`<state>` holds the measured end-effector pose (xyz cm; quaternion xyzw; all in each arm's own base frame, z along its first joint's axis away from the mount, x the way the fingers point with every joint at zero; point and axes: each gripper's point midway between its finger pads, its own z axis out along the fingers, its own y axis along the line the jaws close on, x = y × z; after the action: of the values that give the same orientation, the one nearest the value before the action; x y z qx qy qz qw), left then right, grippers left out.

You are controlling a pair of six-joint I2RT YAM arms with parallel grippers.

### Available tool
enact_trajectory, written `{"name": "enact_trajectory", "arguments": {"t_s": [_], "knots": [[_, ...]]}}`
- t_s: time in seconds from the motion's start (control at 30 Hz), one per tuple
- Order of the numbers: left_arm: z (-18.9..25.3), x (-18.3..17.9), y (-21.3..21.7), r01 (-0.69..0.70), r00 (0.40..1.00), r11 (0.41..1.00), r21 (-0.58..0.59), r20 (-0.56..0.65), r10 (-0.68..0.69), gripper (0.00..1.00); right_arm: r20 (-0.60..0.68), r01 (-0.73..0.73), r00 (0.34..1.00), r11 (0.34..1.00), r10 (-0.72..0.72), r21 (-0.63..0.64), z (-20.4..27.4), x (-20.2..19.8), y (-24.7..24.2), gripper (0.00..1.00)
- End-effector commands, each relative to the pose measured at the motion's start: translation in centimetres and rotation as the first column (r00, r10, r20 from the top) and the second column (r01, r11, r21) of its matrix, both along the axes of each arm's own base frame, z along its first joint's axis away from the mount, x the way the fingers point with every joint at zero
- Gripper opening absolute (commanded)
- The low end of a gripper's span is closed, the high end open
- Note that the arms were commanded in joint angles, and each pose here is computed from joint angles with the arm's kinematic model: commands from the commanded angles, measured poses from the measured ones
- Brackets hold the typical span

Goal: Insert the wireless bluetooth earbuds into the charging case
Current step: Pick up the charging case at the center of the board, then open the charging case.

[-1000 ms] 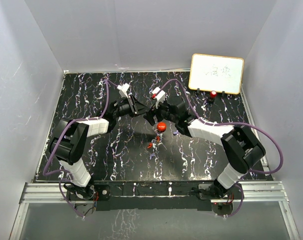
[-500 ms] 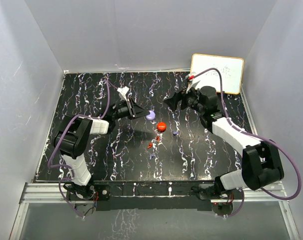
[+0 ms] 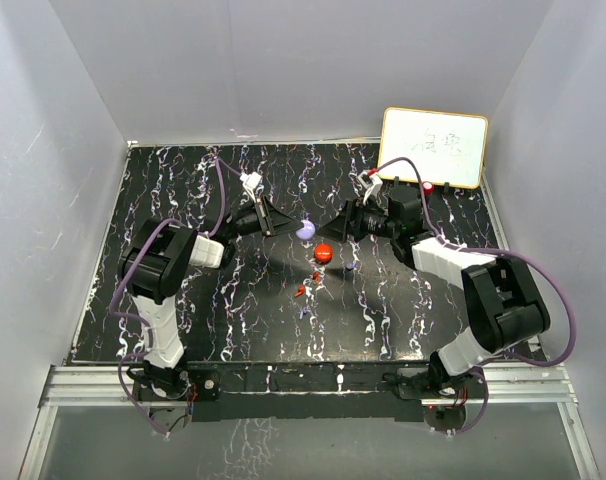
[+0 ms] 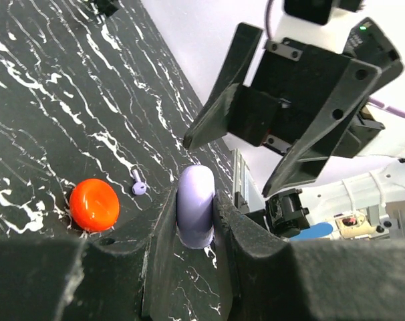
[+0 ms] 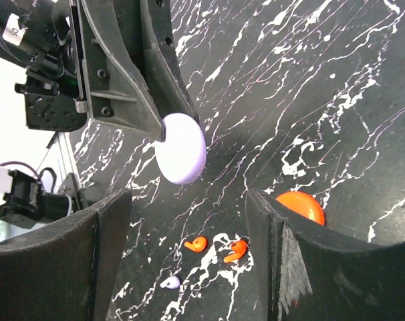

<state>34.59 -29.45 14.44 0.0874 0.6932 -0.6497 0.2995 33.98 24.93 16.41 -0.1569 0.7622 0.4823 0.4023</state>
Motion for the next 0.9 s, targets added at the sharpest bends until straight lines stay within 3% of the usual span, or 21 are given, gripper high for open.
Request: {"name": "enact_trajectory", "arguments": {"t_s": [0.0,0.17,0.6,0.87], "knots": [[3.8,-0.1,-0.7,0.066,0.987,0.994,-0.086,0.151,-0.053,0.00,0.067,-0.049,0.997,0.995,0.044,0.089,2.3,0.0,0.9,0.66],[3.8,-0.7,-2.2,0.121,0.983,0.988,-0.095,0.152,-0.106,0.00,0.053,-0.063,0.997,0.991,0.057,0.114,2.1,-0.1,1.2,0.63],[4.2,-1.8,-3.1,0.169,0.972,0.981,-0.094,0.183,-0.150,0.00,0.032,-0.070,0.997,0.988,0.067,0.136,1.7,0.1,1.4,0.44],[4.4,-2.1,-3.0,0.168,0.970,0.981,-0.100,0.193,-0.147,0.00,0.036,-0.071,0.997,0.986,0.066,0.150,2.1,-0.4,1.2,0.43]]}}
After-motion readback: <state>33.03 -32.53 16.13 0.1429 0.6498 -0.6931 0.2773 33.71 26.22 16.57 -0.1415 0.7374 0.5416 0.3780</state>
